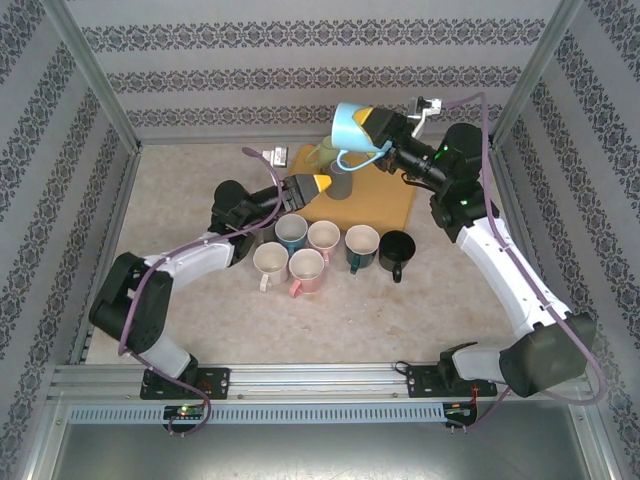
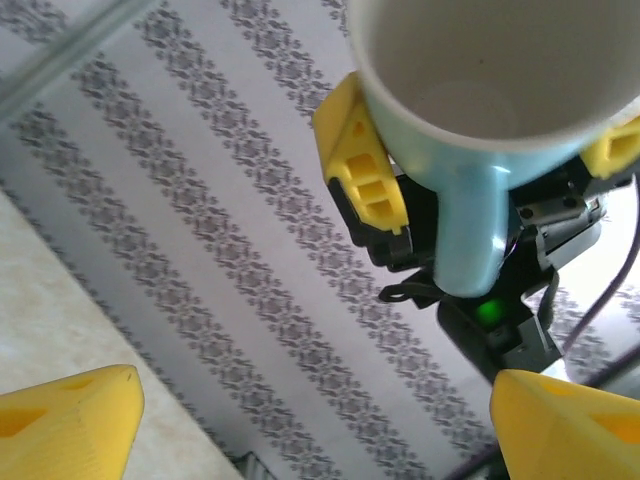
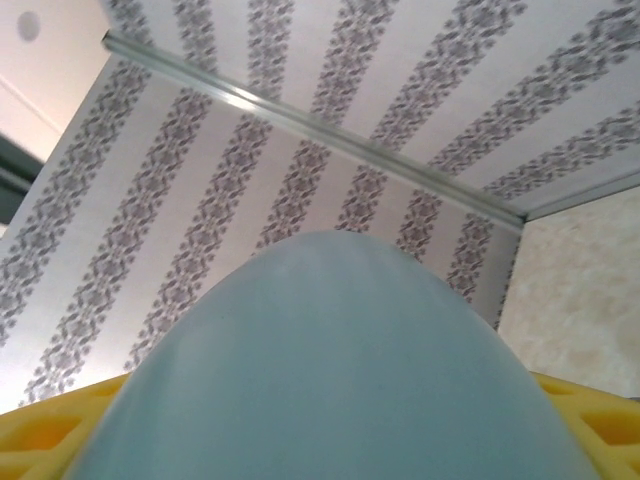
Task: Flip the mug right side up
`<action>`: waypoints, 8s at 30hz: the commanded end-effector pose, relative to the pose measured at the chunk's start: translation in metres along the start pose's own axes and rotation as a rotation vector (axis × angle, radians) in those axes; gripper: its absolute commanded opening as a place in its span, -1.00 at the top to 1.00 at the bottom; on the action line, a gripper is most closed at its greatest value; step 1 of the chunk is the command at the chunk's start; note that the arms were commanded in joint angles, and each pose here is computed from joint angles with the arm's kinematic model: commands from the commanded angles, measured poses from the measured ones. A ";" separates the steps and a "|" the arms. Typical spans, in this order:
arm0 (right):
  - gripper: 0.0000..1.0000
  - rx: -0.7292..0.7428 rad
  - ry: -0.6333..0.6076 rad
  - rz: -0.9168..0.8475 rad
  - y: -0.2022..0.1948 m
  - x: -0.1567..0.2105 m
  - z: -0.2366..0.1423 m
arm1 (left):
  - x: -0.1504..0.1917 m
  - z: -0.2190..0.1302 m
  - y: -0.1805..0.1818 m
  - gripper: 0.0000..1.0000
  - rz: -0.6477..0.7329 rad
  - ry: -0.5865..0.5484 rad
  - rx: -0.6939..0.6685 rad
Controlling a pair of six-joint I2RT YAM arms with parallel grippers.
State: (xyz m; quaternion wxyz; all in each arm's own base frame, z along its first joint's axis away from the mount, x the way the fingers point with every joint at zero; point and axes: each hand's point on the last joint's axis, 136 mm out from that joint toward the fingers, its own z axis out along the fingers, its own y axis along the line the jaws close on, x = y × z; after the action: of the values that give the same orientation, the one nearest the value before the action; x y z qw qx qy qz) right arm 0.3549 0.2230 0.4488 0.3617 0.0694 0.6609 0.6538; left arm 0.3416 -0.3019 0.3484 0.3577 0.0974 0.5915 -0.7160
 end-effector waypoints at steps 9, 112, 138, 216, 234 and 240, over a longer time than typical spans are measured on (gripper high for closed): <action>0.10 -0.150 0.054 -0.056 0.048 0.029 0.005 | 0.000 -0.013 -0.081 -0.69 0.190 0.027 0.237; -0.95 0.896 -0.209 -0.384 -0.115 0.025 -0.186 | 0.238 -0.082 0.124 0.72 0.401 0.835 -1.213; -0.95 0.677 -0.056 -0.529 -0.079 0.043 -0.147 | 0.193 -0.079 0.017 0.17 0.431 0.747 -0.960; 0.10 0.898 0.791 -0.840 -0.397 -0.010 0.084 | 0.054 -0.150 0.033 0.03 0.673 0.317 -1.047; 0.16 0.874 0.397 -0.930 -0.288 -0.065 0.062 | 0.052 -0.151 0.024 0.03 0.683 0.296 -1.027; 0.19 0.820 0.267 -0.969 -0.238 -0.077 0.052 | 0.053 -0.152 0.025 0.03 0.680 0.300 -1.030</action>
State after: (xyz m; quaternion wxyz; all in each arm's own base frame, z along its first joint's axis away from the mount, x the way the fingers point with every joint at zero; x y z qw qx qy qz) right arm 0.5260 0.1924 0.2028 0.3867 -0.2092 0.8922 0.1034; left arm 0.2732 -0.1853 0.2467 0.4596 0.1911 0.8522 -0.1613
